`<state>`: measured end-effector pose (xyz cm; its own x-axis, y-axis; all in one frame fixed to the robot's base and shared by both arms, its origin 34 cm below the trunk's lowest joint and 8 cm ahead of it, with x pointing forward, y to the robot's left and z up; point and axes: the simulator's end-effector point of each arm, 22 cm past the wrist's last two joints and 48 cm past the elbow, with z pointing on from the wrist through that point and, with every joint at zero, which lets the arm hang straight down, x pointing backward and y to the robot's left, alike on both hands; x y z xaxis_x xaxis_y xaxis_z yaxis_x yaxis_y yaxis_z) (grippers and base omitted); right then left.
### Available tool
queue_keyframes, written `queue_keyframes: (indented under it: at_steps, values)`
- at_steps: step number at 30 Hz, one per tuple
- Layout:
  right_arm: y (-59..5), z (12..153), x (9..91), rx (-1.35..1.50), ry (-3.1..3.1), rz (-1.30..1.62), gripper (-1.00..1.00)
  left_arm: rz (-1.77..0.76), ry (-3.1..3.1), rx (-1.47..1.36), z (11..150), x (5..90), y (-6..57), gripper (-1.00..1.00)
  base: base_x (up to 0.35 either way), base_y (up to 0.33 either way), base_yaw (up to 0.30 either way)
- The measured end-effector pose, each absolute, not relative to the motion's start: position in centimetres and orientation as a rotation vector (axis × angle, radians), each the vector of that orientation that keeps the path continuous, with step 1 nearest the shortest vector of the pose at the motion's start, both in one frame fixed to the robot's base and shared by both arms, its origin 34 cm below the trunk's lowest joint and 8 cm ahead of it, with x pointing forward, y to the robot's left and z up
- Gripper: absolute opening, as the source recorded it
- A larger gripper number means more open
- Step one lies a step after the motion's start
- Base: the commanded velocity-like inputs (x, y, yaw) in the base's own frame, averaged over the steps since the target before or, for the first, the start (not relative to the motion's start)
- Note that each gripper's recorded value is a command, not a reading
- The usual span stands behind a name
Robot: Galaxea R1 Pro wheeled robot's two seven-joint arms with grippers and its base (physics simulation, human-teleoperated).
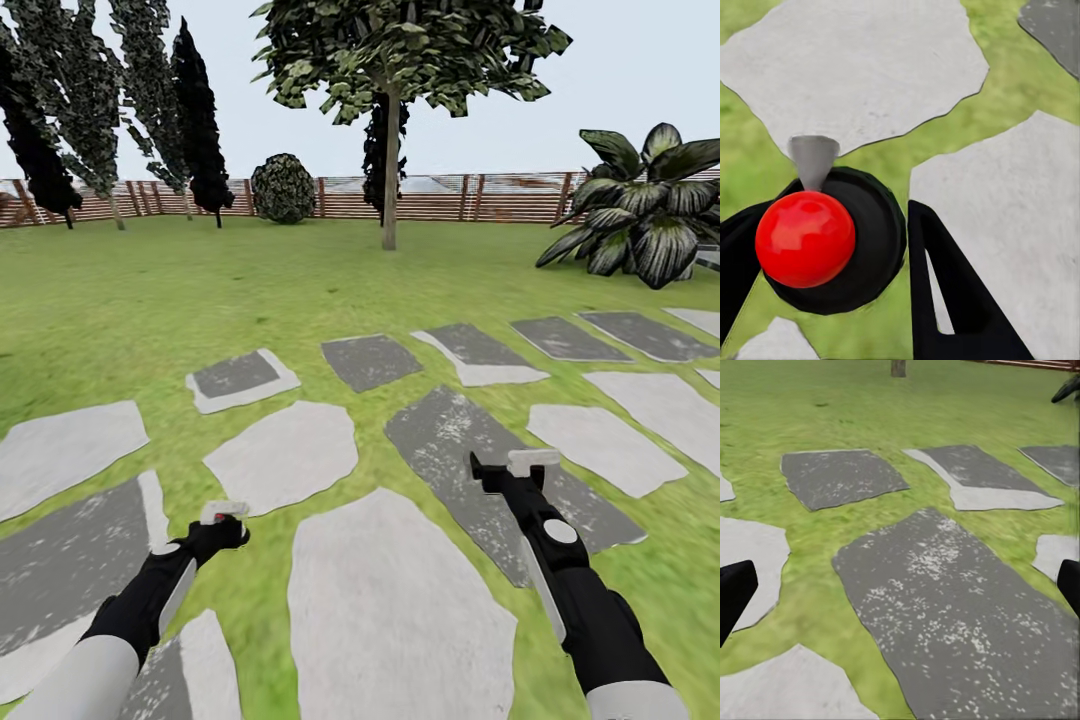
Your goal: In the garden, pick up the pesticide atomizer on the floor and spray pesticide onto both trees until each tree trunk is fully covered.
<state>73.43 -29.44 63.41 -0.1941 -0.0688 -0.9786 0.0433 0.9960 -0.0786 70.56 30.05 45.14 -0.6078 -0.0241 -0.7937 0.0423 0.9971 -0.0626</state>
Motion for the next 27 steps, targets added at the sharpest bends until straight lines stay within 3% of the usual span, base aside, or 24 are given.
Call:
queue_keyframes:
  at_steps: [21, 27]
  values:
    - [-30.90, 63.04, 73.42, 0.018, 1.768, -0.114, 1.00, -0.094, 2.238, 0.009, 44.40, 70.34, 30.12, -1.00, 0.340, 0.000, -0.197]
    - [-30.82, 62.85, 73.45, 0.017, 1.771, -0.113, 1.00, -0.096, 2.241, 0.008, 44.18, 70.29, 30.10, -1.00, 0.340, 0.000, -0.067]
